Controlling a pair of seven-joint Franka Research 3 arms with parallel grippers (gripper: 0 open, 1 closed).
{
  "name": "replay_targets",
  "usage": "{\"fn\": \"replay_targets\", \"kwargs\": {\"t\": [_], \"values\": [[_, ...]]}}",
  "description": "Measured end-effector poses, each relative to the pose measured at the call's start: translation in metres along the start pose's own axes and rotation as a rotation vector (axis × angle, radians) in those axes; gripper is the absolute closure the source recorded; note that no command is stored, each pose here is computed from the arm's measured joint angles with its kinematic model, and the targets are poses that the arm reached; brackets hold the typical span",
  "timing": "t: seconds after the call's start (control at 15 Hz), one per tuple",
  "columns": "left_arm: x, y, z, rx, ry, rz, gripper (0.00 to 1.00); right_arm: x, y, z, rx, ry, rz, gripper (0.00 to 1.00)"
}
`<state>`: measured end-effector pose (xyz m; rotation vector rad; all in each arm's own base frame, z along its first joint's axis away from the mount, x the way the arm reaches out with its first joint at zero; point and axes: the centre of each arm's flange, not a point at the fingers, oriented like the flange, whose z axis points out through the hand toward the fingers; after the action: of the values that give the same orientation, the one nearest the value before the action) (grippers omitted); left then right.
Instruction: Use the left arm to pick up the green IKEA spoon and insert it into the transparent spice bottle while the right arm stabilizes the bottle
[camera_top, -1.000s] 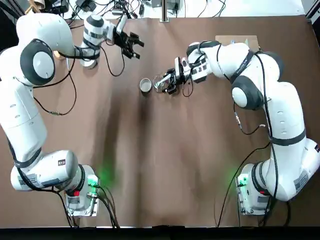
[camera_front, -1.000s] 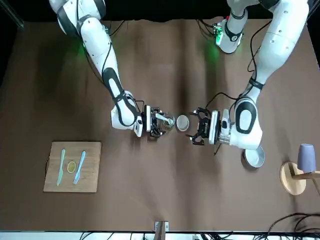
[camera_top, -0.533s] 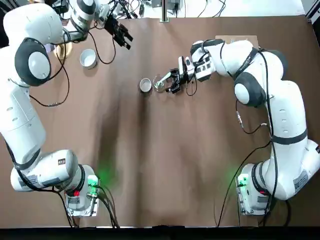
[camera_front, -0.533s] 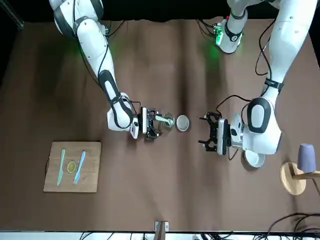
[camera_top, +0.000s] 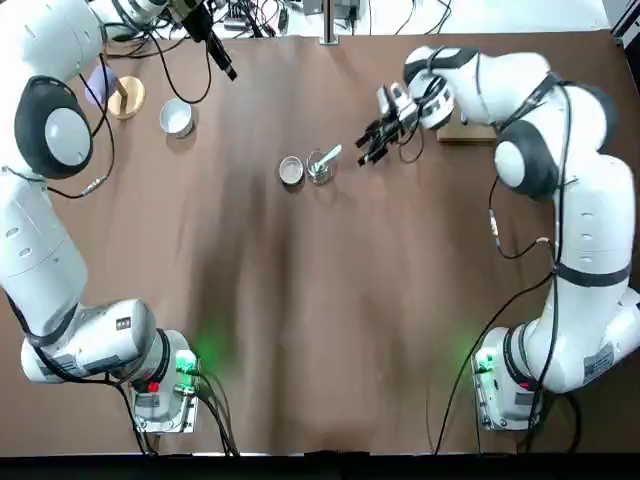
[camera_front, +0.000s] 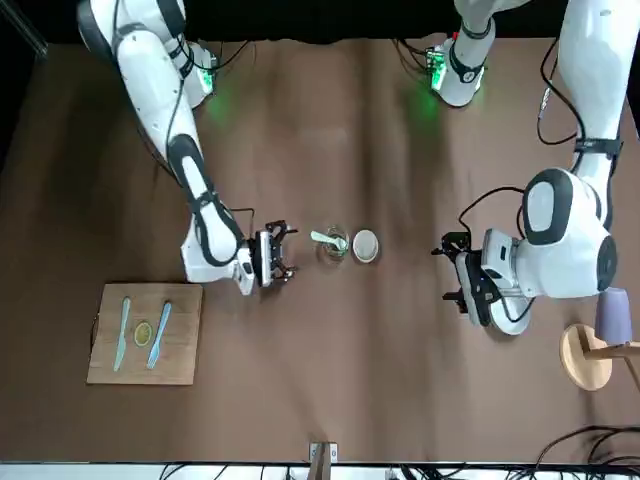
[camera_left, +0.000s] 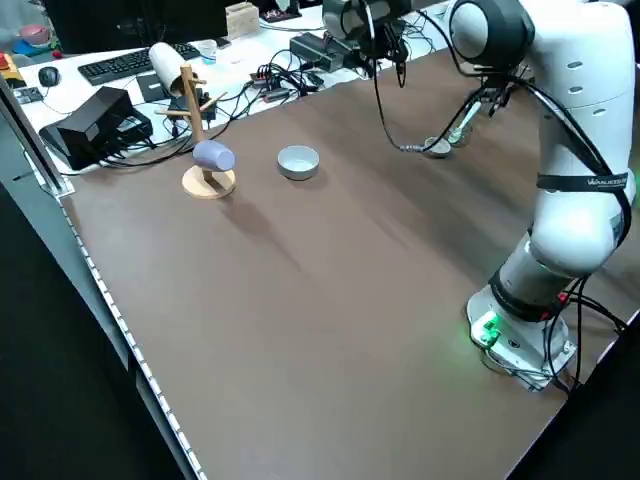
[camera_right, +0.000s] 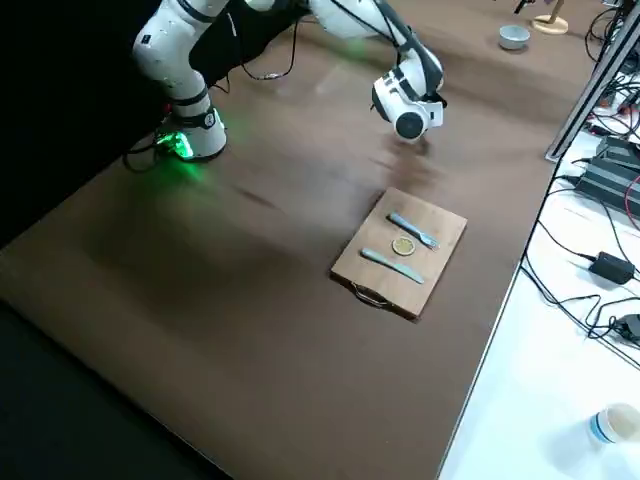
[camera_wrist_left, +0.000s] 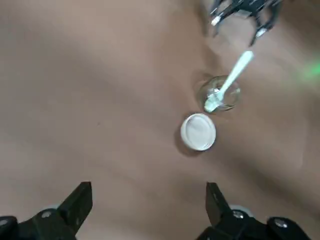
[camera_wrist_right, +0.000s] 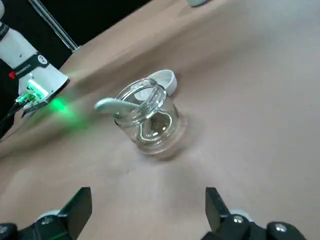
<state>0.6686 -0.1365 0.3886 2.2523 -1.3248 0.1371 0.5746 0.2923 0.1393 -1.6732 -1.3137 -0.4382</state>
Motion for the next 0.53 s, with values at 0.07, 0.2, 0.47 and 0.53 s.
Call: {"fn": "replay_targets", "kwargs": {"t": [0.07, 0.2, 0.47, 0.53], "values": [[0.001, 0.002, -0.008, 0.034, -0.025, -0.047, 0.00, 0.011, 0.001, -0.024, -0.006, -0.035, 0.035, 0.00], [0.001, 0.007, -0.022, 0.117, -0.088, -0.150, 0.00, 0.032, 0.002, -0.081, -0.043, -0.110, 0.094, 0.00], [-0.002, 0.016, -0.051, 0.313, -0.176, -0.430, 0.00, 0.056, 0.000, -0.231, -0.167, -0.257, 0.288, 0.00], [-0.004, 0.019, -0.056, 0.328, -0.183, -0.494, 0.00, 0.058, 0.001, -0.258, -0.207, -0.302, 0.321, 0.00]]}}
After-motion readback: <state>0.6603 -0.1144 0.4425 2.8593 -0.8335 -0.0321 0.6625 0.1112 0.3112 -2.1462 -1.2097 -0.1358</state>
